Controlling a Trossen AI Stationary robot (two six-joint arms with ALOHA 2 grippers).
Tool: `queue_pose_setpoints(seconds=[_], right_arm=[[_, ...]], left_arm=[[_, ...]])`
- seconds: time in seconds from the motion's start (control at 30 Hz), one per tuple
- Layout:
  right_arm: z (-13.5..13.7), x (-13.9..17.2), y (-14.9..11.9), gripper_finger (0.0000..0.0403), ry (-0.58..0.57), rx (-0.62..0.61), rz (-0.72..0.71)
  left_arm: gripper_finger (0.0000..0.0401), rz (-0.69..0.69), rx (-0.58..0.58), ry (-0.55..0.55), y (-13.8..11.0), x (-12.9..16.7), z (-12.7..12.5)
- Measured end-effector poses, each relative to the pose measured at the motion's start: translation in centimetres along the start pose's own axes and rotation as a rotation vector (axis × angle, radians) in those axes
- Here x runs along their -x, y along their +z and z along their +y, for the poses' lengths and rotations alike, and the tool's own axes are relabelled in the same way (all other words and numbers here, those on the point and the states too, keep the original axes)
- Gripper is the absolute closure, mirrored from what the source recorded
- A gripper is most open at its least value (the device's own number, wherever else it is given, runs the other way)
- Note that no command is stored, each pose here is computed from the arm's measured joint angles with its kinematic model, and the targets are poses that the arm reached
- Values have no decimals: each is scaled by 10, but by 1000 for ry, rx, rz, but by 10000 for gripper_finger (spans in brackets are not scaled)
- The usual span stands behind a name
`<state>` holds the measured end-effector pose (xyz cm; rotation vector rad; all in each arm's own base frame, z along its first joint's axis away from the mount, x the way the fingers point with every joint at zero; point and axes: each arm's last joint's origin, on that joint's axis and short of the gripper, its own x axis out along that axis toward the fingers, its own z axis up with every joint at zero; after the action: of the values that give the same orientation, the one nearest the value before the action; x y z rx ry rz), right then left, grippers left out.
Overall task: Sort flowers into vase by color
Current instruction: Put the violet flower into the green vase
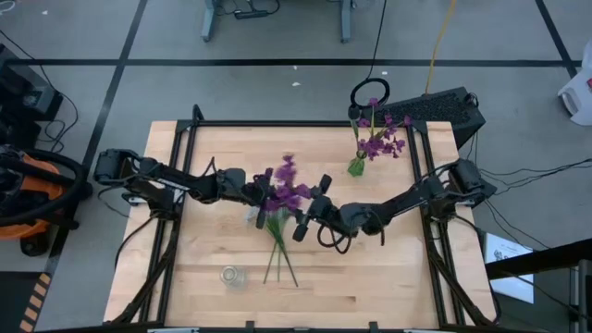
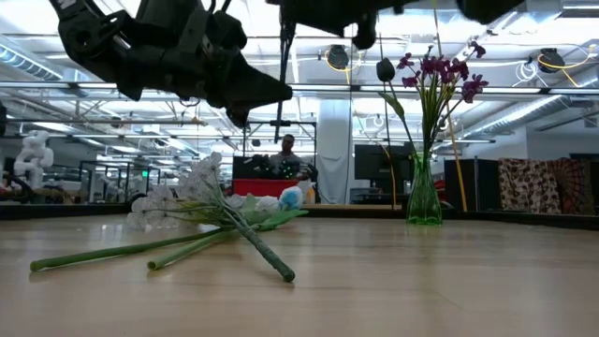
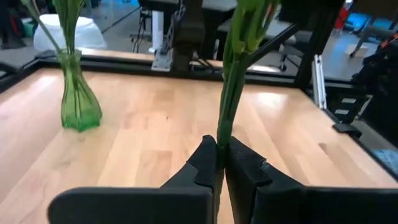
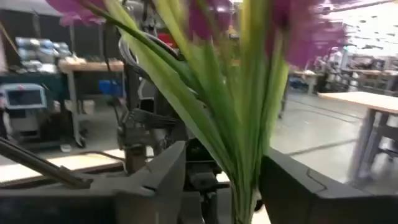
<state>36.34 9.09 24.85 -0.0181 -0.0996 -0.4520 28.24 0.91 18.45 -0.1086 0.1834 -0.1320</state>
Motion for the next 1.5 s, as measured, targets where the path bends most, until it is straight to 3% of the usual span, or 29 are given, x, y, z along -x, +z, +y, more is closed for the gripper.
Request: queue_pose_setpoints(seconds=[0.17,0.4,0.67,1.1,1.5], right_arm=[[3,14,8,198,-42,38,74],[6,18,6,191,-41,37,106],[0,20,-7,190,-177,81,198],[-16,1,-6,190,-49,-90,200],[-17,0,-5,190,-45,-38,192]], left_arm=[[383,61,-29,-6,-6,1,2],[384,88,-48,-8,-9,1,2],[384,105,-52,-10,-10,1,2],[385,136,-74,-10,-13,2,2],[385,184,-101,-13,-18,2,2]])
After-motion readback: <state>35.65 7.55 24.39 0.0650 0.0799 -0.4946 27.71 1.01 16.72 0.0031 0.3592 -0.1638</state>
